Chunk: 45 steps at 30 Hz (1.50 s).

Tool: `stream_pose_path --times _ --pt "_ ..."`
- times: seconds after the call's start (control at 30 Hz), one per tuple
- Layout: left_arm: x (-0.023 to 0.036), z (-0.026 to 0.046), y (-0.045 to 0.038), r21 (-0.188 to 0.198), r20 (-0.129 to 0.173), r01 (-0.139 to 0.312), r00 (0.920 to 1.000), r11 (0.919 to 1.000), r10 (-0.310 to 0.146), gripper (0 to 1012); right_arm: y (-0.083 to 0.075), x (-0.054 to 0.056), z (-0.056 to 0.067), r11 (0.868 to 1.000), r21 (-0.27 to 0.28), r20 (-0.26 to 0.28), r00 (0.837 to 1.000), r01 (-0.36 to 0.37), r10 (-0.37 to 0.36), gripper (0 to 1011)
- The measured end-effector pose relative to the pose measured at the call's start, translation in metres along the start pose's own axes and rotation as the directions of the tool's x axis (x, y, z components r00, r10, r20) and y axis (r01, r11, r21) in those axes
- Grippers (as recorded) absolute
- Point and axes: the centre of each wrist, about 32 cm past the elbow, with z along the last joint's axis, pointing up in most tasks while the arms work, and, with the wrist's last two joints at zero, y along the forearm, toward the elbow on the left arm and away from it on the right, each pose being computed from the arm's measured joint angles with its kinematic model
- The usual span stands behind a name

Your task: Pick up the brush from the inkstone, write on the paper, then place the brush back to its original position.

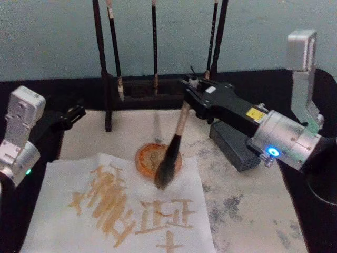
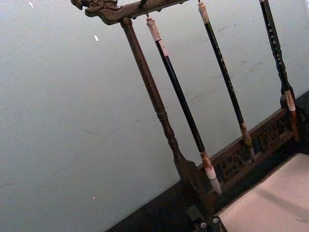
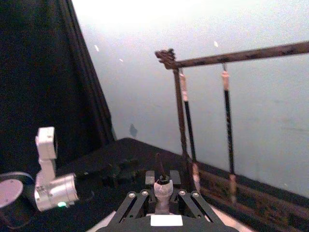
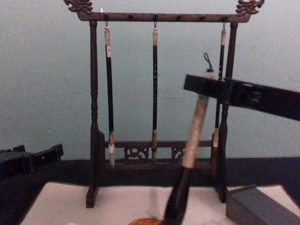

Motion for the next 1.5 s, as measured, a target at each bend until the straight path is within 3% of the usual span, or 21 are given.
stream_pose_path --times 0.3,0.6,1.07,1.5 --pt "0.0000 0.0000 0.0000 0.000 0.000 0.000 1.0000 1.0000 0.000 1002 0.023 -0.016 0.000 0.998 0.026 -0.012 0.998 -0.061 0.062 180" --pt "0.0000 0.0000 0.0000 0.000 0.000 0.000 1.0000 1.0000 0.000 1002 0.029 -0.020 -0.013 0.997 -0.007 -0.050 0.996 -0.074 0.073 180" --pt "0.0000 0.0000 0.0000 0.000 0.000 0.000 1.0000 1.0000 0.000 1002 0.020 -0.014 -0.023 0.998 -0.045 -0.060 0.997 -0.052 0.049 180" --pt "0.0000 0.0000 0.0000 0.000 0.000 0.000 1.0000 1.0000 0.000 1002 0.004 -0.005 -0.021 0.998 -0.059 -0.010 1.000 -0.007 0.007 180"
